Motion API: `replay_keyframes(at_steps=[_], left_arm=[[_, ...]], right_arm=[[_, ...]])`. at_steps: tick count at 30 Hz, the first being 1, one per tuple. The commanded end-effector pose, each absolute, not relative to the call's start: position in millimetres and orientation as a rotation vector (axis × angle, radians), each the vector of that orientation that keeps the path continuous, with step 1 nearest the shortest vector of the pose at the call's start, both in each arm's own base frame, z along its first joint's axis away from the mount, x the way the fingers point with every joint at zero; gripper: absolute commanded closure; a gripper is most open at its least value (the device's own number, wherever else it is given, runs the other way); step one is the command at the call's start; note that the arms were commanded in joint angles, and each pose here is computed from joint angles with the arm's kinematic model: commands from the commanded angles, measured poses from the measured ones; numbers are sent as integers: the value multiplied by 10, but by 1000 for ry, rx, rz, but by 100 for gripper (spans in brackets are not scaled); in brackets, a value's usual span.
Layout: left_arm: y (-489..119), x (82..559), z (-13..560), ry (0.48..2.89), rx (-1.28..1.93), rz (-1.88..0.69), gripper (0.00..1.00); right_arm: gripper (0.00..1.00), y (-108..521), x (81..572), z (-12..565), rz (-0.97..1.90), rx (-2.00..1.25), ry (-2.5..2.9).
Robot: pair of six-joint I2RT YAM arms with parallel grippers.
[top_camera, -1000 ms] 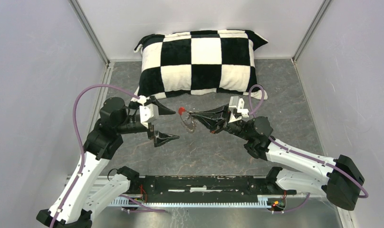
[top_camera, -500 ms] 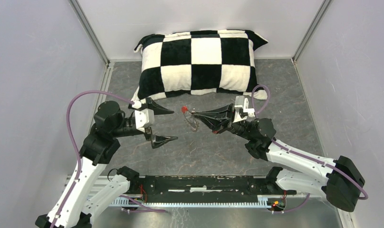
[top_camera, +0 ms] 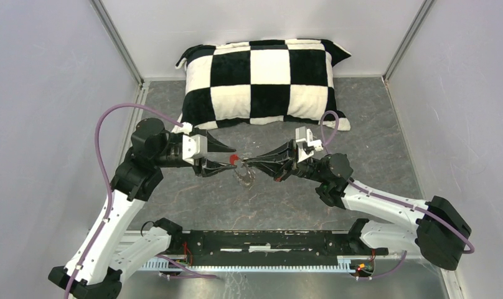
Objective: Put the keys on the keyring
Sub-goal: Adjust the key on the keyring.
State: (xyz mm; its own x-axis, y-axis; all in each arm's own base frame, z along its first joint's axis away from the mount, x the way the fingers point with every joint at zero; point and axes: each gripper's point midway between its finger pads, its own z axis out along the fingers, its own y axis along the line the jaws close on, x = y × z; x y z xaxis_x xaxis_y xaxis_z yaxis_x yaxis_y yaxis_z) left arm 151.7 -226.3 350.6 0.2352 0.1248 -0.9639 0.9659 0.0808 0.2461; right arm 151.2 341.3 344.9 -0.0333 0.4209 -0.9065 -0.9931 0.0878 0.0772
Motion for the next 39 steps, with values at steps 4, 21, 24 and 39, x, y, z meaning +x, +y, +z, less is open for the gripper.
replay_keyframes(at_steps=[4,21,24,39], left_arm=[[-2312,1277,3635,1028,1412,-1006,49],[-2341,1415,3372,1182,1373,-1049,64],[-2351,1429,3338,1204,1368,-1068,60],[-2349,1468,3344,1218,1356,-1049,82]], right_arm=[[100,3453,1417,3693,1394,-816,869],[100,3519,1398,3652,1388,-842,867],[100,3538,1392,3660,1391,-849,863],[100,3552,1381,3610,1374,-868,875]])
